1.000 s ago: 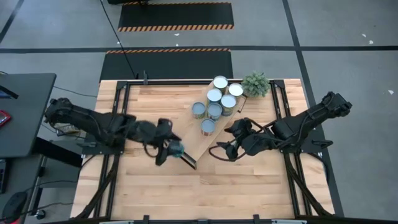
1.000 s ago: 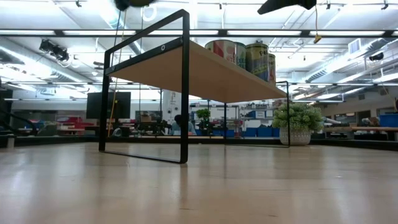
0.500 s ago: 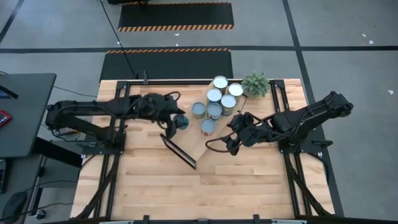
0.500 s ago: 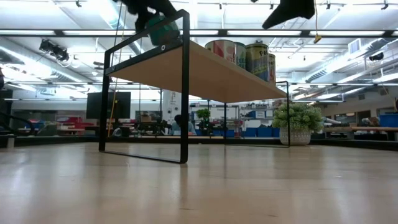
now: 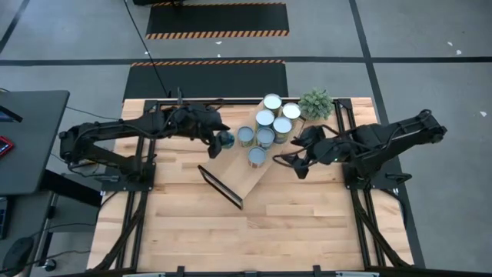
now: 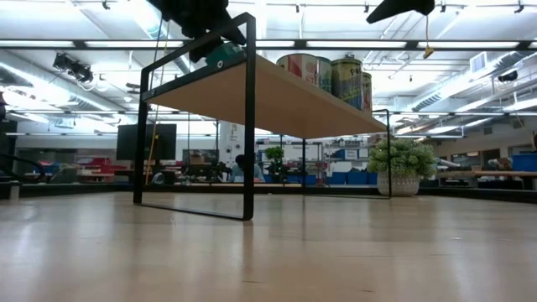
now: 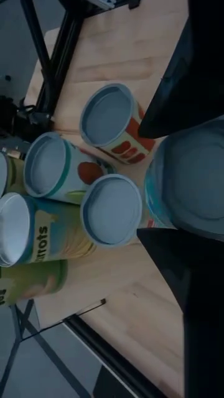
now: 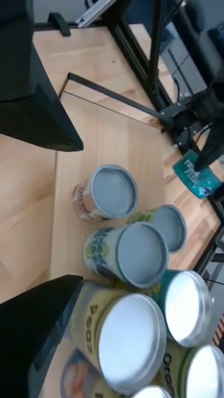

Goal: Pick and place cans onto a shelf
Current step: Put the canned tuna on the shelf

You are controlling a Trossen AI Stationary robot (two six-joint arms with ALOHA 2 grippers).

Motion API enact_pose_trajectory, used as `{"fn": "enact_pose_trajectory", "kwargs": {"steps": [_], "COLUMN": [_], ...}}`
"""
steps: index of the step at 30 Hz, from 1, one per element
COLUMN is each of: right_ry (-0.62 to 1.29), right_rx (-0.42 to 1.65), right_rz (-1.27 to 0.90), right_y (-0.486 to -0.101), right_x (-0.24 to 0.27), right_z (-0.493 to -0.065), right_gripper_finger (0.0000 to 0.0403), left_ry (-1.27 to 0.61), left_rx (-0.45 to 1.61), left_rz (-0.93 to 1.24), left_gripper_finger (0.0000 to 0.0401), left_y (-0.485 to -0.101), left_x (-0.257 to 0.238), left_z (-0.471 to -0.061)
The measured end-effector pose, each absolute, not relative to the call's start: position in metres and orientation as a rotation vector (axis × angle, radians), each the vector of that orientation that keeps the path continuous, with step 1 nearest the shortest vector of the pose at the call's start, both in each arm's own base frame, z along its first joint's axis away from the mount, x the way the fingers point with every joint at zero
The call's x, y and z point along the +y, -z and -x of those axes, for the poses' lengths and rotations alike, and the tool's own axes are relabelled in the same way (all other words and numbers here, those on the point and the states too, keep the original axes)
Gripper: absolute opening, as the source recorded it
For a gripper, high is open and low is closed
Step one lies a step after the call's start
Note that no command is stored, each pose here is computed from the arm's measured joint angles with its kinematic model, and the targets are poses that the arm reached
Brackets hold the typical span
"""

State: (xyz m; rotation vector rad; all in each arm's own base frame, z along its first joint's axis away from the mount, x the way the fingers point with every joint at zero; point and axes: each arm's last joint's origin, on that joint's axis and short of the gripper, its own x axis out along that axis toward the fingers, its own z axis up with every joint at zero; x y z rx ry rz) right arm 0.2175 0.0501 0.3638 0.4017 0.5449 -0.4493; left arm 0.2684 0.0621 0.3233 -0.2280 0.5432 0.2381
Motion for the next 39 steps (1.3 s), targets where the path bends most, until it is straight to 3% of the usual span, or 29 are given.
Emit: {"fn": "enact_pose_trajectory", "kwargs": {"steps": [7,12,24,30,39], "right_ry": [0.470,0.473,0.485,0.490,0.494], "right_rx": [0.510,0.508,0.512,0.524,0.523], "right_rz": [-0.383,-0.361,-0.366,-0.357,-0.365], "right_y": [-0.370,-0.370,-0.369,-0.368,-0.368], "right_x": [0.046,0.046,0.046,0.046,0.046], "right_z": [-0.209,-0.209,-0.208,-0.207,-0.208], "right_gripper_finger": [0.0348,0.0348,0.0348,0.0348,0.0348], "left_ry": [-0.233,-0.113,-0.170,-0.238,-0.201], "left_rx": [0.550,0.629,0.743,1.042,1.153], "left_rz": [0.218,0.231,0.086,0.080,0.189], "left_gripper_finger": [0.0230,0.0212,0.0163,0.0171,0.0181], "left_y": [-0.316,-0.298,-0.345,-0.325,-0.274], "left_x": [0.063,0.052,0.056,0.076,0.116], "left_z": [-0.278,-0.297,-0.262,-0.236,-0.209]}}
